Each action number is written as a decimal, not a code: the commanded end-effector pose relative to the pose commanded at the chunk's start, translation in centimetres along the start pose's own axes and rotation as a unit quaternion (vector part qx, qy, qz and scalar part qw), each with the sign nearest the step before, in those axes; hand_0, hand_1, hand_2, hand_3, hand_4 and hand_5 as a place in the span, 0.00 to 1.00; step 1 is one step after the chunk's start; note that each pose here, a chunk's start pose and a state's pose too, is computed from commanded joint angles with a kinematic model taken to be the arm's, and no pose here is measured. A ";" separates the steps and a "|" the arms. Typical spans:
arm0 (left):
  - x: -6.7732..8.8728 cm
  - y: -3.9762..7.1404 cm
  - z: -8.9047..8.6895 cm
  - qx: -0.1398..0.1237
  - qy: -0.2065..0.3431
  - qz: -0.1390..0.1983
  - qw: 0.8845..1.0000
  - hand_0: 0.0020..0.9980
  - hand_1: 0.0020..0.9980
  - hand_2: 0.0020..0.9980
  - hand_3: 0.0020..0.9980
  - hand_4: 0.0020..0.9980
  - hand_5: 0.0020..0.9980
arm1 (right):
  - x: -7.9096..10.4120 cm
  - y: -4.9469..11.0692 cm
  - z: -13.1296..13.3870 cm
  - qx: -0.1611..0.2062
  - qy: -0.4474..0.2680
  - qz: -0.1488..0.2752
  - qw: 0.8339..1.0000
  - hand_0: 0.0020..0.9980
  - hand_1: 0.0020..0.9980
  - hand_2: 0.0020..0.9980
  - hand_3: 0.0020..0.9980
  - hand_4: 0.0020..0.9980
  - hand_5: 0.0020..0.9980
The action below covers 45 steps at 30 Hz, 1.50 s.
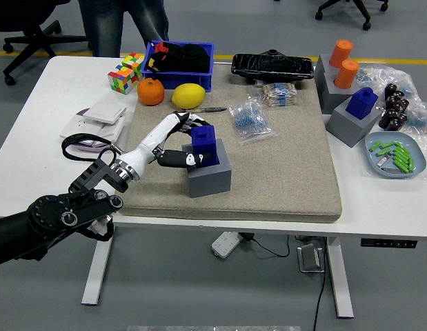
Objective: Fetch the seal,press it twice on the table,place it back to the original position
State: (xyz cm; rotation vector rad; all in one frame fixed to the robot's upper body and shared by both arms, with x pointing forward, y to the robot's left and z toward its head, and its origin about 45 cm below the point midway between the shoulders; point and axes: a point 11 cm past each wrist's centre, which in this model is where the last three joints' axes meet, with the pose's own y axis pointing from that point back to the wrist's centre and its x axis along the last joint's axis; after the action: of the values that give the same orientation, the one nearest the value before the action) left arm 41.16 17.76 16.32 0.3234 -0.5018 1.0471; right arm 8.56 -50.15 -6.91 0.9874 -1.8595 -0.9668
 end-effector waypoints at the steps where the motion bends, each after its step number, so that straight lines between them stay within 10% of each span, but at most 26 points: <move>1: 0.0 0.0 -0.1 0.001 0.000 -0.001 1.000 0.57 0.40 0.38 0.57 0.71 0.00 | 0.0 0.0 0.0 0.000 0.000 0.000 1.000 0.72 0.63 0.63 0.60 0.71 0.49; 18: -1.0 0.2 -0.6 0.017 0.012 -0.014 1.000 0.57 0.40 0.38 0.57 0.72 0.00 | 0.0 0.0 -0.1 0.001 0.000 0.000 1.000 0.72 0.63 0.63 0.60 0.71 0.49; 19: -1.0 0.2 -0.6 0.019 0.012 -0.015 1.000 0.76 0.66 0.57 0.61 0.83 0.00 | 0.0 0.0 -0.1 0.000 0.000 0.000 1.000 0.72 0.63 0.63 0.60 0.71 0.49; 30: -1.2 0.3 -0.7 0.017 0.021 -0.015 1.000 0.85 0.82 0.75 0.74 0.89 0.00 | -0.1 0.0 0.0 0.000 0.001 -0.001 1.000 0.72 0.63 0.63 0.60 0.71 0.49; 31: -1.2 0.3 -0.7 0.016 0.022 -0.014 1.000 0.93 0.96 0.89 0.84 1.00 0.26 | -0.1 0.0 0.0 0.000 0.001 -0.001 1.000 0.72 0.63 0.63 0.60 0.71 0.49; 45: -1.0 0.1 -1.1 0.030 0.065 -0.029 0.997 1.00 1.00 1.00 1.00 1.00 0.53 | 0.0 0.0 -0.1 0.001 0.000 -0.001 1.000 0.72 0.63 0.63 0.60 0.71 0.49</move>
State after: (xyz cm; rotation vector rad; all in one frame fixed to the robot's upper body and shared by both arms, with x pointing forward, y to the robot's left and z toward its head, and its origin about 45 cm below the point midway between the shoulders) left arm 40.89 17.60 14.90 0.3188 -0.3435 1.0206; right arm 8.64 -50.13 -6.90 0.9908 -1.8597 -0.9662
